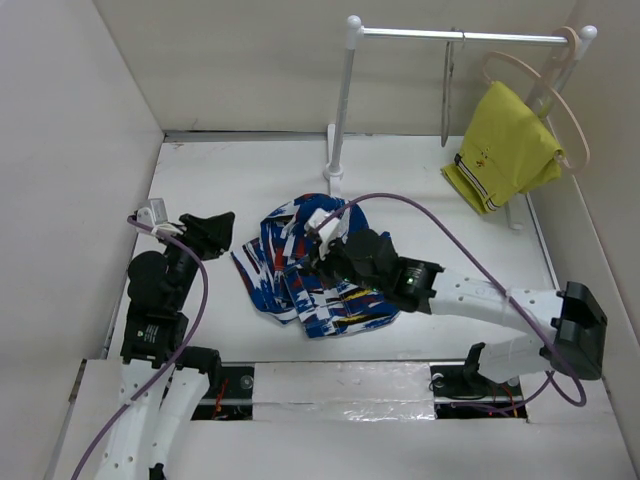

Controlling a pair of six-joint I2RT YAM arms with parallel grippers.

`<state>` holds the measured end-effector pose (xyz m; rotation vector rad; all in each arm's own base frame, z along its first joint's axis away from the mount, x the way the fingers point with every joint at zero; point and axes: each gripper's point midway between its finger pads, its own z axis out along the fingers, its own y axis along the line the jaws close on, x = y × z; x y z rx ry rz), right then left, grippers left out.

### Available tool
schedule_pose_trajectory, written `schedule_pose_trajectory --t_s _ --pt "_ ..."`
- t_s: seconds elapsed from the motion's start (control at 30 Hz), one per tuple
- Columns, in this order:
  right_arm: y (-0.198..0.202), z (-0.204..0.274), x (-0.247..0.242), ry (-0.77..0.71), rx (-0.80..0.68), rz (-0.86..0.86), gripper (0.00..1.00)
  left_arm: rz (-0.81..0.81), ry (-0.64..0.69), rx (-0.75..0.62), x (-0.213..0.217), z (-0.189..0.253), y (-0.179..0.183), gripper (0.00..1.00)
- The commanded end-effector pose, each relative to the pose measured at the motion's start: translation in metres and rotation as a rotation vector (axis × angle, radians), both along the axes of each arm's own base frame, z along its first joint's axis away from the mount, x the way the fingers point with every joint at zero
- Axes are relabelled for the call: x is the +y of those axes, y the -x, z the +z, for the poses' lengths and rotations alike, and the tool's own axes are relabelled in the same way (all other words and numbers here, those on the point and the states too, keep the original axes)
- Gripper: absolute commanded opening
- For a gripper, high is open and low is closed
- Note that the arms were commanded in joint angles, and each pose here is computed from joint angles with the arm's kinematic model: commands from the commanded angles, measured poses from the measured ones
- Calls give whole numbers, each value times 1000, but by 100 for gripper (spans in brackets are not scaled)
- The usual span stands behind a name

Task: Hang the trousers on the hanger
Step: Flatten out the trousers at the center of the board.

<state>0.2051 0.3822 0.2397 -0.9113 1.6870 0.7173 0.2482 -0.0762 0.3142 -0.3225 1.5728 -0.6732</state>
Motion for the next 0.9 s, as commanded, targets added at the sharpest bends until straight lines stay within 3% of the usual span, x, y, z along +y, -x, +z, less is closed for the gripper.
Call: schedule_pose_trajectory --t_s 0.0,0.03,0.13,0.23,0.4,0.43,0.47,0.53,0.57,0.87 --pt "-4 5 26 -27 -15 -9 0 43 -21 -48 9 19 2 37" --pt "-2 6 34 -33 -19 2 0 63 -33 -42 12 18 2 26" --pt "-3 -25 55 27 17 1 0 85 -38 -6 16 8 -1 7" --pt "-4 -37 77 35 48 8 0 107 -61 66 20 -8 -5 0" --pt "-6 -84 110 137 86 -15 1 125 -3 150 20 -39 -7 5" --pt "-9 -90 112 146 88 -30 6 126 9 161 19 -44 -7 12" --pt "-12 -94 113 147 88 -45 20 128 22 169 19 -49 -7 14" --pt "-17 -107 116 164 97 -71 39 103 60 182 13 -59 -5 20" --pt "-19 -110 116 165 106 -93 41 96 70 185 11 -62 -5 22" --pt "-34 -150 91 251 137 -267 43 96 108 222 9 -83 -6 24"
